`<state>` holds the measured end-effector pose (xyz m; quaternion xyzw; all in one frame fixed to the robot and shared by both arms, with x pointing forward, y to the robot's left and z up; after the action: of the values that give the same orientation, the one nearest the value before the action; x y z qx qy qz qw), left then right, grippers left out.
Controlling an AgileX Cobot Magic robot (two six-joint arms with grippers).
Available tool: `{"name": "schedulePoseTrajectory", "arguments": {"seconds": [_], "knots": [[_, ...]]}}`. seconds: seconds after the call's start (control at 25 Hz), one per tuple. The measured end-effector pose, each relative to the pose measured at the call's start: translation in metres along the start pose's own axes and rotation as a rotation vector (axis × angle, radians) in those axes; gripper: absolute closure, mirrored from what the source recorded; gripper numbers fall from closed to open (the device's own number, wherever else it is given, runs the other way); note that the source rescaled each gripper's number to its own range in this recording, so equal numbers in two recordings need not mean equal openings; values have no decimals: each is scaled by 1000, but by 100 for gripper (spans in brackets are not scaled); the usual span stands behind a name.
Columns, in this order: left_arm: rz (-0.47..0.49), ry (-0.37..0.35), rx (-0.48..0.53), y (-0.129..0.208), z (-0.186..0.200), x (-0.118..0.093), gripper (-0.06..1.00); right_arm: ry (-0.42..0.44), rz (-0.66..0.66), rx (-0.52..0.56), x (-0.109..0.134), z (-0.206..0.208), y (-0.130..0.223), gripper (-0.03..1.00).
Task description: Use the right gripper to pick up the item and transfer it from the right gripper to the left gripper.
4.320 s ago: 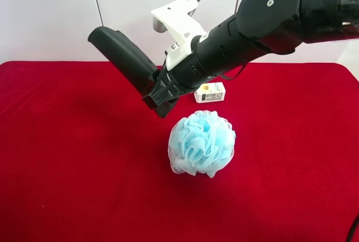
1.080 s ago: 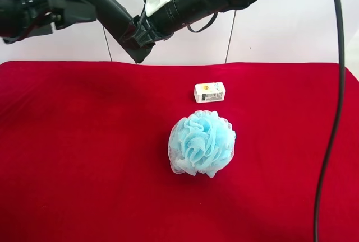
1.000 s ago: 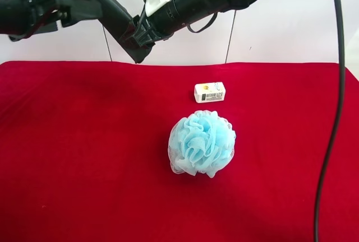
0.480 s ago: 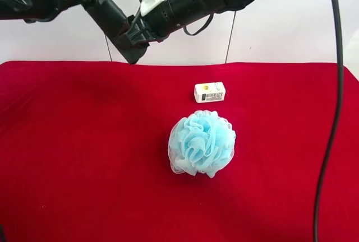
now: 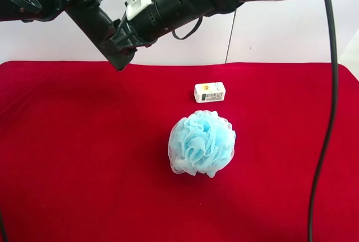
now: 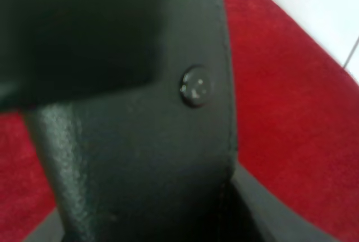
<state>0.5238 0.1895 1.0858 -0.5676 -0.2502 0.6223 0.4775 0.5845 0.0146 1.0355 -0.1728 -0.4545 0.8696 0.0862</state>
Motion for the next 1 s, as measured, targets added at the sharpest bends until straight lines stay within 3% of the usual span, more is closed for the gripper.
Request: {"name": "schedulePoseTrajectory", "arguments": {"seconds": [0.24,0.36,0.44,0.52,0.56,1.0], "knots": [[-1,-2,-6,-1,0,0,-5,-17,10,-4,8,-3,-4,95],[-4,-2,-7,-1,0,0,3,-15,10,-4,8,-3,-4,95],[-16,1,-8,-1,0,0,25,-15,10,-4,8,-3,-4,95],[-20,-5,-21,-2,0,0,64,-6,10,-6,7,-3,-4,96],[-8,-4,-22,-3,0,0,75,-6,10,-5,7,-3,-4,96],[-8,6,-15,-3,0,-2,76,-3,10,-5,6,-3,-4,97]]}}
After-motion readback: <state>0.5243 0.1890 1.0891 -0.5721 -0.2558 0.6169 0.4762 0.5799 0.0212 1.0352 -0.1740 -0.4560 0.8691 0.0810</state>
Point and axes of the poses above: a point on each arm's last joint axis where the gripper is mounted, z pointing back along that axis away from the gripper, x along the wrist's bending axis when the last joint is at zero, y = z × x, the point moved 2 cm from there along -z, pointing out along that axis toward the gripper, and after that the axes turned 14 degrees about z, right-handed, at the moved point
